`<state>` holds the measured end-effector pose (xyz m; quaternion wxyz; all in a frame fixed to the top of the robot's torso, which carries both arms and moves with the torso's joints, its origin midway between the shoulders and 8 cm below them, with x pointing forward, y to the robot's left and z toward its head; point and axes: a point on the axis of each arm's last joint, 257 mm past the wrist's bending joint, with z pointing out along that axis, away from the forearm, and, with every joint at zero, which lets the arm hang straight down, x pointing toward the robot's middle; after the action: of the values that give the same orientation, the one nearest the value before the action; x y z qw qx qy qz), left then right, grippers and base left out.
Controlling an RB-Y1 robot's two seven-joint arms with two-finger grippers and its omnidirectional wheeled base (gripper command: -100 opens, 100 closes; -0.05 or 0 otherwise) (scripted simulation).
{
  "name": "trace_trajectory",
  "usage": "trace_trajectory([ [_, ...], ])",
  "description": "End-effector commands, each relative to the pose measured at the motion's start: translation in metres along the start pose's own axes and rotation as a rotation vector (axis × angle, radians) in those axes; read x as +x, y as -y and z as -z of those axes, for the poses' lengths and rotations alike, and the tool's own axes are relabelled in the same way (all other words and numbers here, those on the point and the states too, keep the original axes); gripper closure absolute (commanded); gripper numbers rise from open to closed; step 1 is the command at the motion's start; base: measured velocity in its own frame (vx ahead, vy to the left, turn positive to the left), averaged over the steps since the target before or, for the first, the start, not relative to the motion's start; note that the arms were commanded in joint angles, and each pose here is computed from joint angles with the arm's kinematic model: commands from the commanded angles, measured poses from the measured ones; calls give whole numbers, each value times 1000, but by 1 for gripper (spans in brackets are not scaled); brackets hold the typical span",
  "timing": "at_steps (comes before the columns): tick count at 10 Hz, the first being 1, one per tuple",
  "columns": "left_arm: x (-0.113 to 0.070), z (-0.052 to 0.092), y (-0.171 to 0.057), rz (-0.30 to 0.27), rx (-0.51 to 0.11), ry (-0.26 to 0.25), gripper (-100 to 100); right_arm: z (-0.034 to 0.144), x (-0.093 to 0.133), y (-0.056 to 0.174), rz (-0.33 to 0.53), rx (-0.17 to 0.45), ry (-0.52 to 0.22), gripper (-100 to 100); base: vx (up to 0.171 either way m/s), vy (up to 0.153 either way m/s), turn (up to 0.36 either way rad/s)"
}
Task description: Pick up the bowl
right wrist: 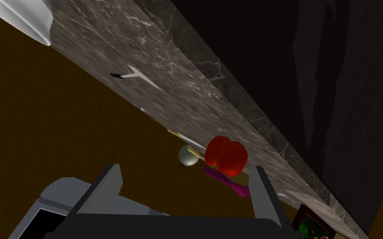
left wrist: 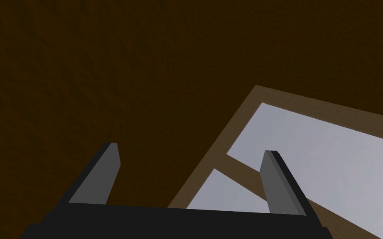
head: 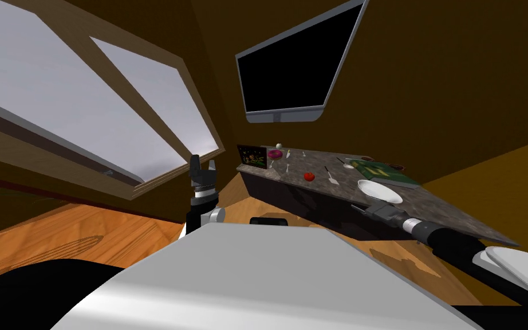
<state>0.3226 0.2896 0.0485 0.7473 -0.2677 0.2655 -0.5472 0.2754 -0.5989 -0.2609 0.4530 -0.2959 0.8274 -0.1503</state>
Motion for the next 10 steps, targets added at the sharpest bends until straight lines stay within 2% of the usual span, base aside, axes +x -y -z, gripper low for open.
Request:
trace_trajectory([
  [1, 0, 0, 0, 0, 0, 0, 0, 3, 11, 1, 32, -10, -39, -100, 44, -14, 45],
  [2, 0, 0, 0, 0, 0, 0, 0, 10, 28, 8, 67, -21, -93, -100, 55, -20, 83],
  [3, 0, 0, 0, 0, 0, 0, 0, 10, 31, 8, 76, -23, -103, -100, 53, -22, 38],
  [4, 0, 0, 0, 0, 0, 0, 0, 17, 47, 14, 111, -36, -157, -100, 56, -27, 52],
  [5, 0, 0, 0, 0, 0, 0, 0, 17, 49, 14, 117, -38, -164, -100, 41, -28, 44],
  [6, 0, 0, 0, 0, 0, 0, 0, 25, 65, 20, 152, -52, -219, -100, 52, -40, 68],
  [7, 0, 0, 0, 0, 0, 0, 0, 25, 66, 20, 155, -53, -222, -100, 47, -34, 32],
  [10, 0, 0, 0, 0, 0, 0, 0, 50, 108, 37, 242, -95, -369, -100, 75, -60, 63],
])
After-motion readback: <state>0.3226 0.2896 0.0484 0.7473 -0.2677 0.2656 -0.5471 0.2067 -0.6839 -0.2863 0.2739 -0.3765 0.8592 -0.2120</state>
